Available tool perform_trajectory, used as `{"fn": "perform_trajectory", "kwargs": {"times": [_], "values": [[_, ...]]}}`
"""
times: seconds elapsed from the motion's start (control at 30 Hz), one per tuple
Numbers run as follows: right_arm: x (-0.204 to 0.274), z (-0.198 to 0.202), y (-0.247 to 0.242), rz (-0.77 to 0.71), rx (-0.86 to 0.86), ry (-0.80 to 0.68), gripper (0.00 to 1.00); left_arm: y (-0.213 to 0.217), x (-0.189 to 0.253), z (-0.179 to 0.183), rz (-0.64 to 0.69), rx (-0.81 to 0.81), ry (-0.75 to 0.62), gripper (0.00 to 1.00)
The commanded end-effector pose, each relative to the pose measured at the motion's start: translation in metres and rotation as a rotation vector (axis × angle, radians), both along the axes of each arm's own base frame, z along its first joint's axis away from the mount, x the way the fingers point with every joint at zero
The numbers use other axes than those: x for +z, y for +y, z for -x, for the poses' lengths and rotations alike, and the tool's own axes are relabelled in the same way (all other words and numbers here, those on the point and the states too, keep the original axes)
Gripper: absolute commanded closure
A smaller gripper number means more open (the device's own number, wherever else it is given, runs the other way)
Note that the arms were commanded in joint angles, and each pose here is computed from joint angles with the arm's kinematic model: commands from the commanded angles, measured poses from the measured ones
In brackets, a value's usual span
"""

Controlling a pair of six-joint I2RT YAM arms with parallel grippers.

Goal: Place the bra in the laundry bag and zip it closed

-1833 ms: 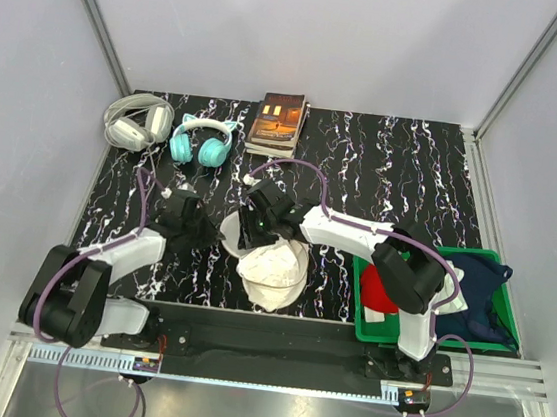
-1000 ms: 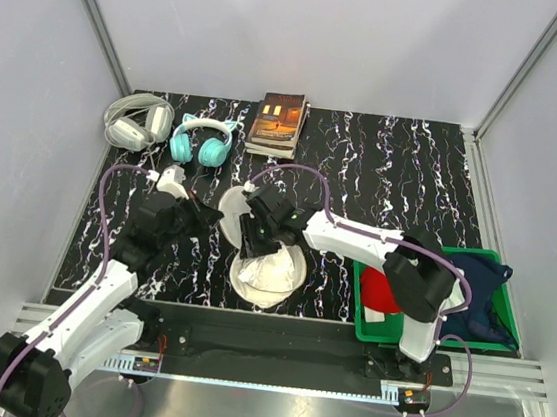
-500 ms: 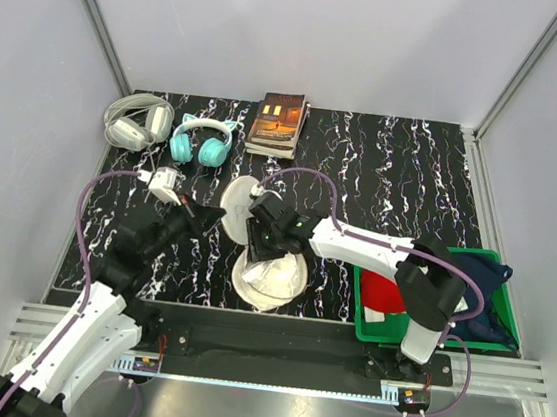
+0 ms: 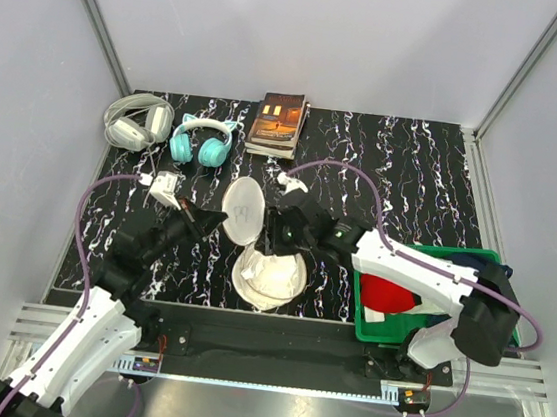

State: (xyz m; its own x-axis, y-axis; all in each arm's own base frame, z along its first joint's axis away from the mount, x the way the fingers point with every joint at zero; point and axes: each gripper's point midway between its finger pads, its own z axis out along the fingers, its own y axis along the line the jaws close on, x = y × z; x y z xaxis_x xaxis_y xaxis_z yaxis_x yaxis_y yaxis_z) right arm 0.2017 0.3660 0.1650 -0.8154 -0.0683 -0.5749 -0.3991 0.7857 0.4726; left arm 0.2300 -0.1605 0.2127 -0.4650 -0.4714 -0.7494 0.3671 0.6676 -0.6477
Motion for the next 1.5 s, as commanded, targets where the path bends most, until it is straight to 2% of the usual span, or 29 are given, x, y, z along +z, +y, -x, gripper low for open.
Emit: {"fn": "perform_trajectory", "kwargs": {"times": [0.0, 0.1, 0.23, 0.53, 0.8, 1.0, 1.07, 1.2, 1.23, 1.27, 1.33, 1.37, 1.47], "values": [[-0.019, 0.018, 0.000, -0.045, 0.014, 0.034, 0.69, -0.006, 0.035, 0.006, 0.057, -0.038, -0.098, 1.00], [-0.023, 0.023, 0.010, -0.079, 0.042, 0.029, 0.78, -0.007, 0.045, 0.009, 0.074, -0.044, -0.110, 1.00], [-0.044, 0.019, 0.017, -0.089, 0.032, 0.025, 0.82, -0.009, 0.055, 0.014, 0.099, -0.059, -0.114, 1.00], [-0.078, -0.007, 0.037, -0.064, -0.058, 0.012, 0.84, -0.015, 0.087, 0.031, 0.169, -0.115, -0.148, 1.00], [-0.090, -0.010, 0.048, -0.050, -0.049, 0.038, 0.83, -0.024, 0.109, 0.041, 0.228, -0.175, -0.089, 1.00], [-0.090, -0.009, 0.050, -0.042, -0.048, 0.049, 0.81, -0.014, 0.111, 0.043, 0.189, -0.128, -0.084, 1.00], [-0.090, -0.003, 0.044, -0.011, -0.037, 0.067, 0.78, -0.012, 0.104, 0.041, 0.155, -0.112, -0.070, 1.00], [-0.042, 0.007, 0.022, -0.003, -0.046, 0.056, 0.64, -0.009, 0.089, 0.035, 0.117, -0.087, -0.050, 1.00], [-0.034, 0.006, 0.012, 0.007, -0.069, 0.044, 0.59, -0.009, 0.087, 0.034, 0.107, -0.083, -0.051, 1.00], [-0.020, 0.012, -0.004, 0.027, -0.081, 0.042, 0.48, -0.008, 0.085, 0.032, 0.100, -0.075, -0.051, 1.00], [-0.016, 0.018, -0.030, 0.096, -0.113, 0.046, 0.40, -0.006, 0.083, 0.031, 0.084, -0.069, -0.052, 1.00], [-0.007, 0.022, -0.041, 0.095, -0.124, 0.041, 0.32, -0.006, 0.085, 0.031, 0.081, -0.067, -0.058, 1.00], [-0.009, 0.029, -0.073, 0.103, -0.186, 0.071, 0.21, -0.005, 0.087, 0.031, 0.077, -0.064, -0.063, 1.00]]}}
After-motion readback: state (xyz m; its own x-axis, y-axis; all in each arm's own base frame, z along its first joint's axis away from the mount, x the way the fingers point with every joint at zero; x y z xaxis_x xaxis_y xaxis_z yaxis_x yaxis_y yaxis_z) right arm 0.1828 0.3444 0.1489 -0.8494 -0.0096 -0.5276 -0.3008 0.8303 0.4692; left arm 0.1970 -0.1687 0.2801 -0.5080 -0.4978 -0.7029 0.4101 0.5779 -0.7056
